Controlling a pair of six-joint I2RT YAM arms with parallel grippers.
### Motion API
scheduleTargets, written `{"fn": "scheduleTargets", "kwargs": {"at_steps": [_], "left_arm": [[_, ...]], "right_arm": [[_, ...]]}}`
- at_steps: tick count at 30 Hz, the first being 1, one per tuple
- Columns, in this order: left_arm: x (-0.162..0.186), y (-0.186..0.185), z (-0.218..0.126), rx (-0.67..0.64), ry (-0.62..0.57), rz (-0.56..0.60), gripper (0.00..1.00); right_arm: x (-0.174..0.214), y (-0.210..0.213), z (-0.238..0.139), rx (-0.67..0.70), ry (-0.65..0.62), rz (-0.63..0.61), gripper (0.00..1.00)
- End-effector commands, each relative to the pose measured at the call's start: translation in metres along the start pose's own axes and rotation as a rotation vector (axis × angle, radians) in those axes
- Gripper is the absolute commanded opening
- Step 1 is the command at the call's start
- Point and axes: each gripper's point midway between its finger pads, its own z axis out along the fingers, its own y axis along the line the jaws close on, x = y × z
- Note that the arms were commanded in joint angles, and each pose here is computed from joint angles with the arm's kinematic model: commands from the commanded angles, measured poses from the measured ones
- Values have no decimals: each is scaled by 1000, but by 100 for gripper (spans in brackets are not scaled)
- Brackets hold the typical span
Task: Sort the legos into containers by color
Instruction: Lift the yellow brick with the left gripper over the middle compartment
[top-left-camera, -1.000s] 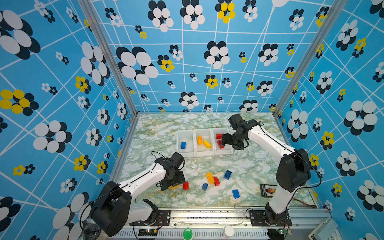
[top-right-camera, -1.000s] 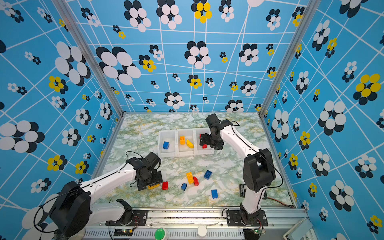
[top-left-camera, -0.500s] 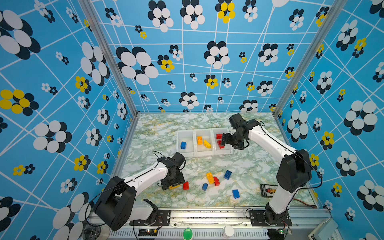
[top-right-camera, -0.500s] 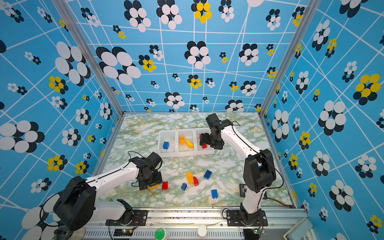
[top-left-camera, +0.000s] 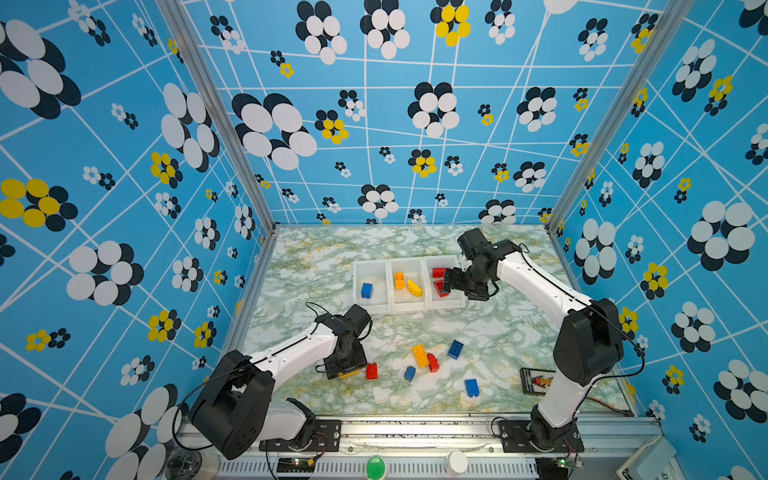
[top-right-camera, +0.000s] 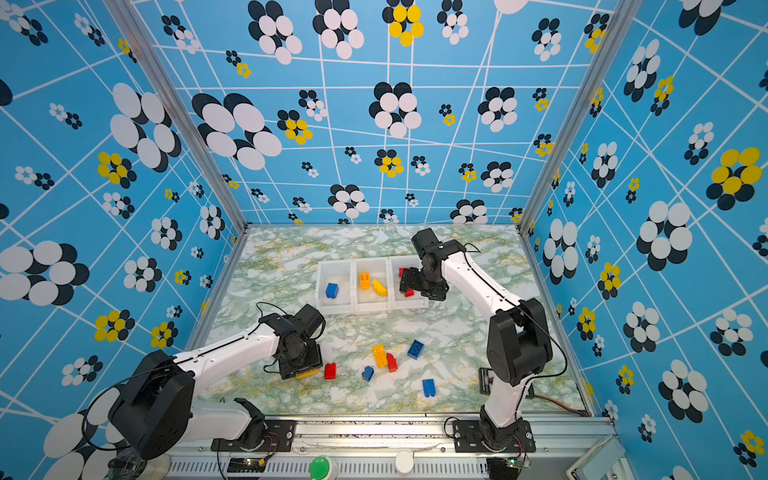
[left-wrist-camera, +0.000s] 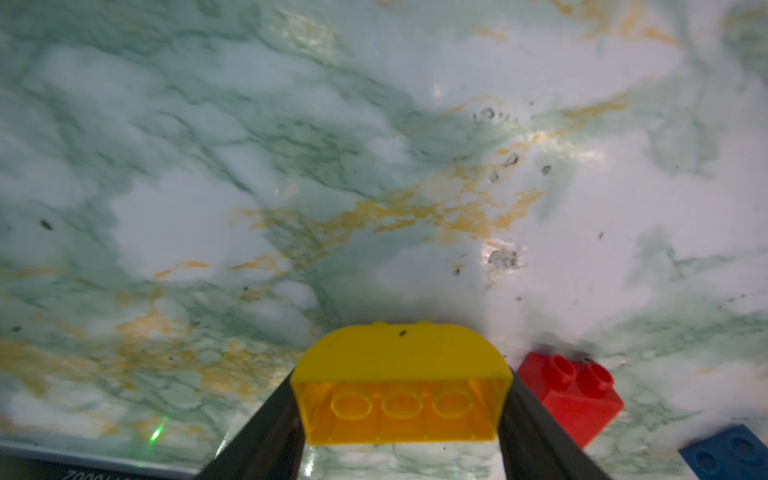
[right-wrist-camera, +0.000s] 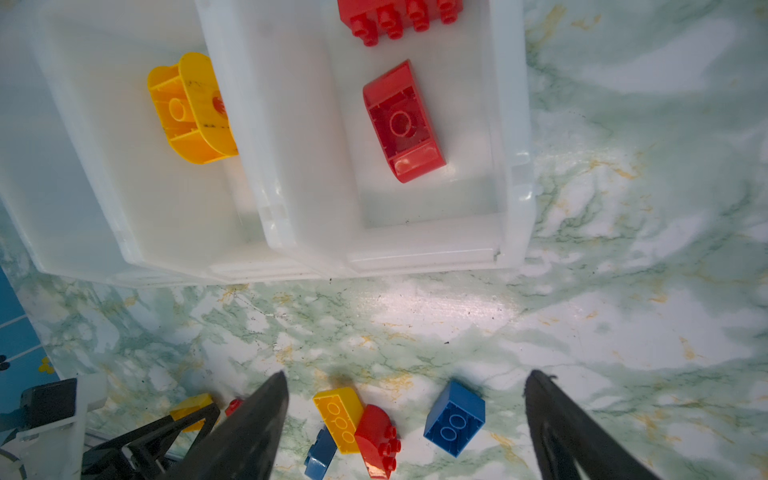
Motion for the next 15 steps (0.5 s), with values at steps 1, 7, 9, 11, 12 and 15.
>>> {"fn": "scheduleTargets", "kwargs": {"at_steps": [1, 7, 9, 11, 12, 15], "left_arm": [[4, 7, -4, -28, 3, -1, 61], [0, 3, -19, -10, -25, 4, 60], [-3, 2, -26, -4, -41, 8, 59], [-6, -1, -34, 7, -58, 12, 59], [-9, -4, -39, 15, -68, 15, 58], [-16, -11, -53, 31, -97, 30, 58]], "right_arm": [[5, 0, -7, 0, -10, 4, 90], [6, -1, -8, -1, -12, 8, 91], [7, -1, -9, -3, -12, 10, 91], [7, -1, -9, -4, -15, 13, 91], [7, 0, -10, -7, -16, 12, 90], [10, 0, -10, -16, -12, 16, 90]]}}
